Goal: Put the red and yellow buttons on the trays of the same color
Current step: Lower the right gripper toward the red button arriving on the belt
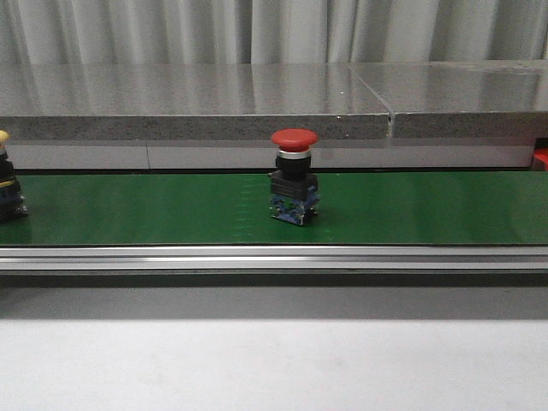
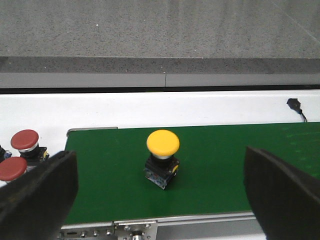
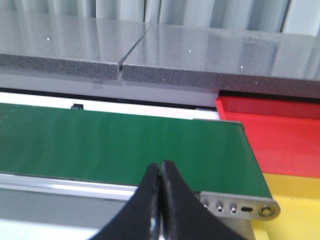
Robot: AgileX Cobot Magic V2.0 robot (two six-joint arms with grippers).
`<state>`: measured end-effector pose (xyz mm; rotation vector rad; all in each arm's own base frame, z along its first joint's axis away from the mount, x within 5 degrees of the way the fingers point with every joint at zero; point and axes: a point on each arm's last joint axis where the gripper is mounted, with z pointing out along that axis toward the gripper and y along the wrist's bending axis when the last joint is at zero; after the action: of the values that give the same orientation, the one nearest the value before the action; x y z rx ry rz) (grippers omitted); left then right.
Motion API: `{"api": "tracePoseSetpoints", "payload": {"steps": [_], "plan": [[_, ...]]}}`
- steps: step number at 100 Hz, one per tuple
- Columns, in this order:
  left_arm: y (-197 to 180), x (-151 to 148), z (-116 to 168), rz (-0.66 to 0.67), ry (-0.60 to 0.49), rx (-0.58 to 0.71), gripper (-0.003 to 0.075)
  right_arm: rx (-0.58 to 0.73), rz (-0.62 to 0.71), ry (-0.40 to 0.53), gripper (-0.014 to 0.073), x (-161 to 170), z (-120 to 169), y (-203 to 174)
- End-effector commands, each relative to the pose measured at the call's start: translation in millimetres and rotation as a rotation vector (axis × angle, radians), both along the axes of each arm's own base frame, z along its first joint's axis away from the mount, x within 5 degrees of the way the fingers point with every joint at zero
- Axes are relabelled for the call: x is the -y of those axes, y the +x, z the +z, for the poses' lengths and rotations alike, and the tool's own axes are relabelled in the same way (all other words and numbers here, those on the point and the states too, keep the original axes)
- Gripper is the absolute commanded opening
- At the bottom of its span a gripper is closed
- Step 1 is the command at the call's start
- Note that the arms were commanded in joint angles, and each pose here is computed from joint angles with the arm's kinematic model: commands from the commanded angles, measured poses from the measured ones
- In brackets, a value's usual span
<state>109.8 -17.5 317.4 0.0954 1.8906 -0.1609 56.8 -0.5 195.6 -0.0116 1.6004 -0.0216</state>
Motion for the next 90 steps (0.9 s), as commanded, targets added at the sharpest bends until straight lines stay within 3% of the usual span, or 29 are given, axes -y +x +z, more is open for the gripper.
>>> {"api": "tracePoseSetpoints", "payload": {"steps": [1,11,33,46,67,77,90], "plan": [[-11.2,-1.2,5.7,0.001,-0.027,0.127,0.0634,0.152,0.003,-0.015,-0.0067,-0.4,15.8,-2.2],[-22.7,-2.6,-4.7,0.0,-0.029,0.14,0.05,0.217,0.005,-0.016,-0.0067,-0.7,21.6,-3.1],[-30.6,-3.5,-15.3,-0.001,-0.028,0.139,-0.0023,0.262,0.004,-0.009,-0.0067,-0.6,42.5,-7.3],[-30.6,-3.5,-15.3,-0.001,-0.028,0.139,-0.0019,0.151,-0.001,0.012,-0.0067,0.0,69.1,-11.4],[-30.6,-3.5,-15.3,-0.001,-0.028,0.139,-0.0019,-0.188,-0.002,0.036,-0.0067,-0.3,116.4,-7.5],[-30.6,-3.5,-15.3,-0.001,-0.028,0.139,-0.0019,-0.384,-0.006,0.037,-0.0067,-0.2,134.6,4.9],[-30.6,-3.5,-15.3,-0.001,-0.028,0.139,-0.0019,-0.512,0.001,0.052,-0.0067,-1.3,157.9,26.4]]}}
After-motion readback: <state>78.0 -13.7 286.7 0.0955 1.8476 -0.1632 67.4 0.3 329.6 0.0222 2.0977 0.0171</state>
